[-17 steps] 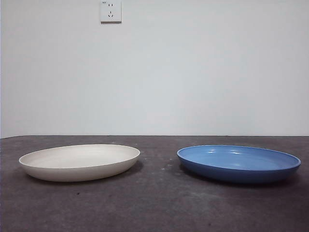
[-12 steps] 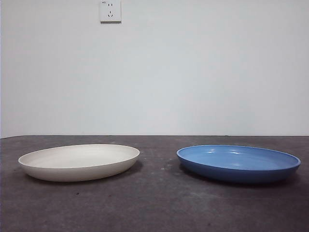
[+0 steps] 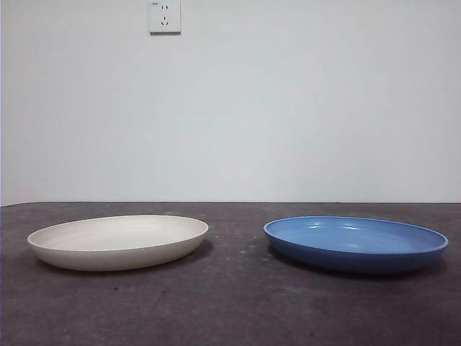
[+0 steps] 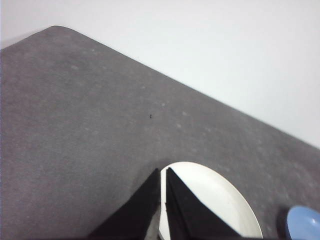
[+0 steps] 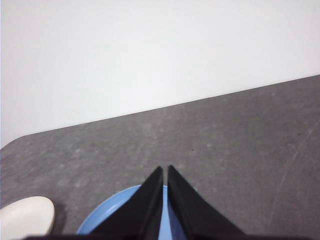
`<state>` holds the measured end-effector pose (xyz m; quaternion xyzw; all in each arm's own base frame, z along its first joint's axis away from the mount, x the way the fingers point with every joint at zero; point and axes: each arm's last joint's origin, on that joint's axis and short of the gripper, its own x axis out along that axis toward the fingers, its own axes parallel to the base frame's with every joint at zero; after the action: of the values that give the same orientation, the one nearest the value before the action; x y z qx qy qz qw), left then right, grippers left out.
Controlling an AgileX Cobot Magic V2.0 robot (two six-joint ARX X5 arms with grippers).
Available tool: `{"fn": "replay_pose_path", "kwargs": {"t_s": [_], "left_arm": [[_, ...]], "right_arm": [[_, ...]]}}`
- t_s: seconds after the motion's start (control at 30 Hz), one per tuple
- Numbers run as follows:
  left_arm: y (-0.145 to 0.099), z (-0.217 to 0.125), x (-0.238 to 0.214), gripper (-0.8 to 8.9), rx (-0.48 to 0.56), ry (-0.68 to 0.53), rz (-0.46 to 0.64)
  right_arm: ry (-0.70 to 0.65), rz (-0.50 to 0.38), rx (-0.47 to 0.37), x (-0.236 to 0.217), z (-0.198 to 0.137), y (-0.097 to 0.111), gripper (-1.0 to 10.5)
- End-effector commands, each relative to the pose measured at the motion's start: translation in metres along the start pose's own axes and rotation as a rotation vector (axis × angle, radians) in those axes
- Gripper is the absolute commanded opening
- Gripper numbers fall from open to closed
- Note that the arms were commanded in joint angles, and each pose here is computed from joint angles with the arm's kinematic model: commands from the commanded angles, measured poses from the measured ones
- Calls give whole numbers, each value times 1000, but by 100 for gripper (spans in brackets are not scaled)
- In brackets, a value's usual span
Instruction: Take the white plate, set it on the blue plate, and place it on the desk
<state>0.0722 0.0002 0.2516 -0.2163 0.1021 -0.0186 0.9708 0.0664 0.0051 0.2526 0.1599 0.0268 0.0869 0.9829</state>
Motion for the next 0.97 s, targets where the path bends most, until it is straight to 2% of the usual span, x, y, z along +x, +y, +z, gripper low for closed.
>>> {"fn": "replay_pose_path", "kwargs": {"t_s": [0.03, 0.2, 0.43, 0.67, 0.8, 0.97], "left_arm": [[-10, 17, -4, 16, 117, 43, -33], [-22, 39, 2, 16, 208, 193, -86], [-39, 62, 15, 16, 264, 409, -177], [-59, 74, 24, 16, 326, 593, -265], [-67, 76, 25, 16, 360, 657, -310], [-71, 74, 25, 18, 374, 675, -339]], "right_arm": [[24, -8, -25, -3, 20, 7, 8], [176, -2, -77, 2, 49, 17, 8], [441, 89, -119, 25, 79, 27, 8], [657, 170, -147, 43, 90, 33, 8], [754, 200, -158, 47, 88, 37, 8], [803, 228, -159, 47, 84, 40, 8]]}}
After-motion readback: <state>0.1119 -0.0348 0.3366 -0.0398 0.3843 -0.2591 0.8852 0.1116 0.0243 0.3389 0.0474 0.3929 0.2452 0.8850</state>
